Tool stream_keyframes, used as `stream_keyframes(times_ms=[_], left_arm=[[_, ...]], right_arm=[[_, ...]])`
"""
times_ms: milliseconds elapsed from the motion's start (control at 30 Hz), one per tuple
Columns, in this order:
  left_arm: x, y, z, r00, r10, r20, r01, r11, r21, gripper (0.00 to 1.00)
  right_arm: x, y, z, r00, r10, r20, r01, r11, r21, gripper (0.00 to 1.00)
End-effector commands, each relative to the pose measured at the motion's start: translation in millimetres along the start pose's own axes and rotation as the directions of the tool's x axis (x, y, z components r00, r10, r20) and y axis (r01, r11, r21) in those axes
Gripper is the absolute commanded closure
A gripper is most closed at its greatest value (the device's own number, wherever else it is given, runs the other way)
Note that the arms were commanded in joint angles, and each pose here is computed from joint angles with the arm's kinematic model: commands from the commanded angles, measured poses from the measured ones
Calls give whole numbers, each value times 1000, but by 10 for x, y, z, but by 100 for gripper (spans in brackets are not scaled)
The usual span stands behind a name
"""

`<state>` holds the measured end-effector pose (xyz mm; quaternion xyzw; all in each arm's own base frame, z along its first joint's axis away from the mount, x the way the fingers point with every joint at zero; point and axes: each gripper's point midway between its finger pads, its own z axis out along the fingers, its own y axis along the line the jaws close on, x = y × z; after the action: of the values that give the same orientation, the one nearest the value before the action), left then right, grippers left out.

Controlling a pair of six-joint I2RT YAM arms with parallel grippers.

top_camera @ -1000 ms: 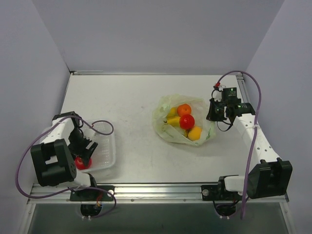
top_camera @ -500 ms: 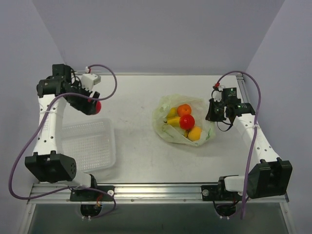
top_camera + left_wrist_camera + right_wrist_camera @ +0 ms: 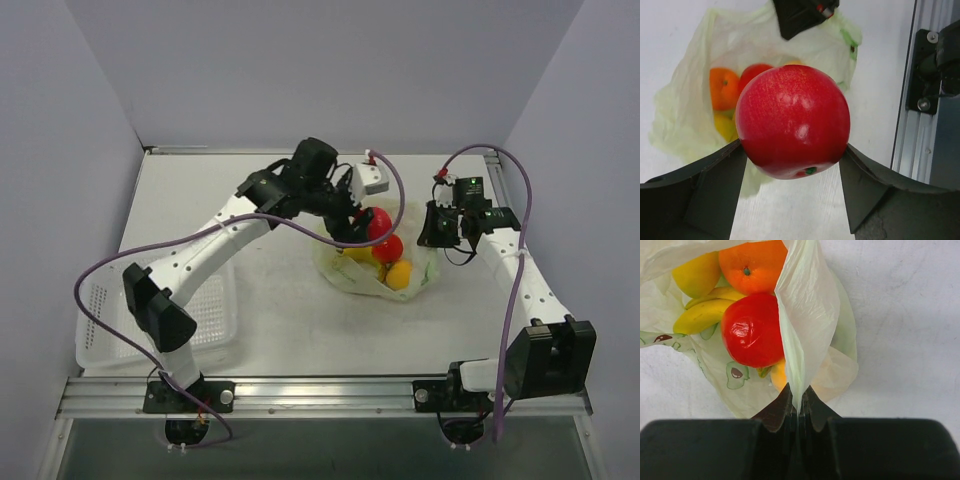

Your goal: Place the fake fruits into the plastic bag and tie a complex knot

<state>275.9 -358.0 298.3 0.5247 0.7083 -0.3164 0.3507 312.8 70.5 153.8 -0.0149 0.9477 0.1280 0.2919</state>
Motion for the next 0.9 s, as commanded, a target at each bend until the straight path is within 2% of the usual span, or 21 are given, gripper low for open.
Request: stream_keyframes(times_ms=[0, 67, 200, 433, 600, 667, 733, 767, 867], left_arm=[[-508, -12, 414, 982, 76, 173, -71, 997, -36, 46], [-604, -29, 614, 972, 108, 207, -98, 994, -54, 48], [-508, 118, 1060, 977, 78, 197, -68, 996, -56, 48], [-373, 396, 1452, 967, 46, 249, -13, 991, -133, 44], [-174, 558, 1720, 975, 10, 222, 29, 985, -170, 40], [-121, 623, 1782, 980, -3, 200, 42, 981, -191, 29], [-25, 728, 1818, 984, -35, 172, 74, 971, -225, 6], [-22, 766, 1798, 984, -41, 176, 82, 968, -237, 3], [-185, 793, 1564, 970, -59, 237, 110, 972, -210, 3]], right_arm=[[-138, 17, -71, 1000, 11, 20, -11, 1000, -15, 100], [-188, -3, -91, 999, 16, 32, -16, 1000, -9, 100], [-323, -60, -154, 997, 30, 71, -32, 999, 23, 100], [-461, -36, -265, 992, 56, 116, -58, 998, 18, 100], [-464, -37, -329, 989, 56, 135, -59, 998, 22, 100], [-453, -43, -321, 990, 54, 133, -58, 998, 26, 100], [-433, -53, -321, 991, 50, 127, -54, 998, 29, 100], [-423, -62, -313, 991, 48, 123, -52, 998, 33, 100], [-378, -91, -270, 993, 41, 107, -46, 998, 42, 100]])
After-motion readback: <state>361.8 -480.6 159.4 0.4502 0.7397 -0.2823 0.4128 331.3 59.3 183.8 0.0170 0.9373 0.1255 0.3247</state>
